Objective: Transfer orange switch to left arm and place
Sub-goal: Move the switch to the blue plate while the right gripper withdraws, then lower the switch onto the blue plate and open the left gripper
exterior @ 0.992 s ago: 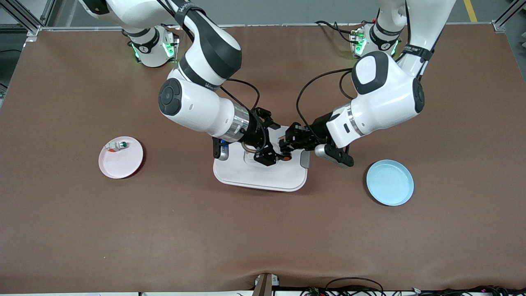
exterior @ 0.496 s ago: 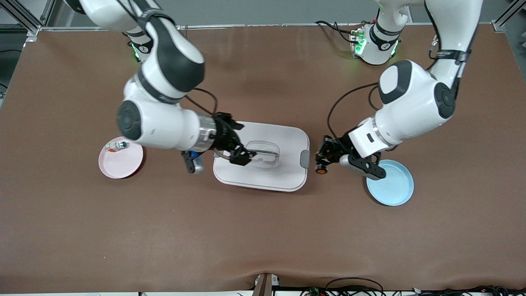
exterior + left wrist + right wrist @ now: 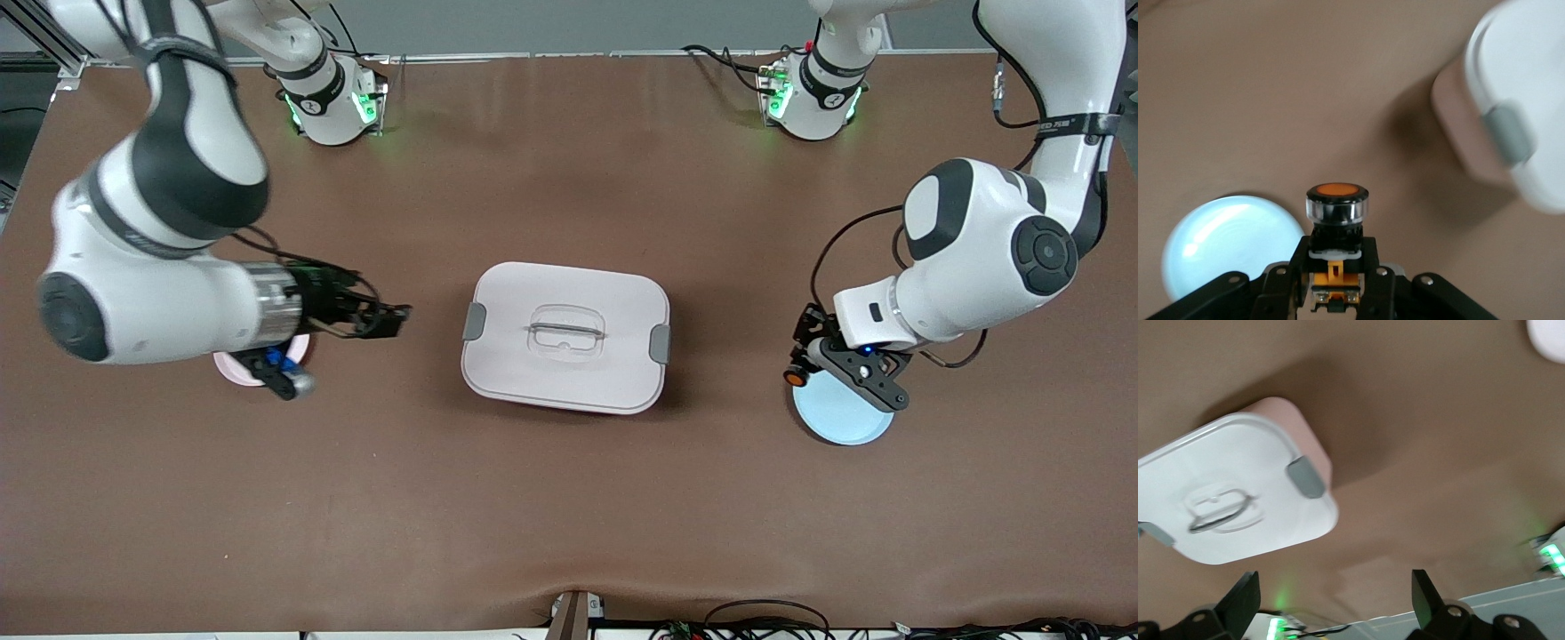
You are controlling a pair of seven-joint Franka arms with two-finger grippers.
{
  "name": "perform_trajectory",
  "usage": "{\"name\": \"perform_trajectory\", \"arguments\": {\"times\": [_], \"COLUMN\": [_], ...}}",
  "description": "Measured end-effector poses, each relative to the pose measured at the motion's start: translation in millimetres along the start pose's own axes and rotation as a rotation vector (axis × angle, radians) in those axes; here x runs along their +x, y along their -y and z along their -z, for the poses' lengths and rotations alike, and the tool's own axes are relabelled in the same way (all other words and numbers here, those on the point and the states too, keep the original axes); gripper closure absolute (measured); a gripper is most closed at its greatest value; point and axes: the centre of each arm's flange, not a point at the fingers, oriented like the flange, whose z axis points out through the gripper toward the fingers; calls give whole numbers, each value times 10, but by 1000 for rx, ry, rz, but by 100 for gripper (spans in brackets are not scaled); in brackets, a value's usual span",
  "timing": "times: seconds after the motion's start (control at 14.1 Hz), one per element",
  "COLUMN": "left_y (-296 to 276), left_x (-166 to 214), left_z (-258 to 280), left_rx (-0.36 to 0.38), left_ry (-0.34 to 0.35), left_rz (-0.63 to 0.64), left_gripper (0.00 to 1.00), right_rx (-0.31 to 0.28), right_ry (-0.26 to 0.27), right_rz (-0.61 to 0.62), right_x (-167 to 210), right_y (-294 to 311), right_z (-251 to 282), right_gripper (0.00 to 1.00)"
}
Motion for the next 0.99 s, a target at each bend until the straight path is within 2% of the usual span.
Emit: {"name": "perform_trajectory", "arguments": {"times": [0.5,0.71,0.99], "left_y": [466,602,813], "left_x": [-304,-438,-730], "left_z": [-587,-894,-1321], "left_rx": [90,110,121], "left_ry": [201,212,182], "left_rz": [-445,-608,-762], "left_gripper": [66,66,66], "right_rx": [-258,-333,-355], "right_ry": [-20,-9,-21], "right_rz": [287,329,348], "right_x": [532,565,541], "right_y": [-1329,-1563,-1710], "right_z": [473,558,683], "right_gripper": [0,0,0]}}
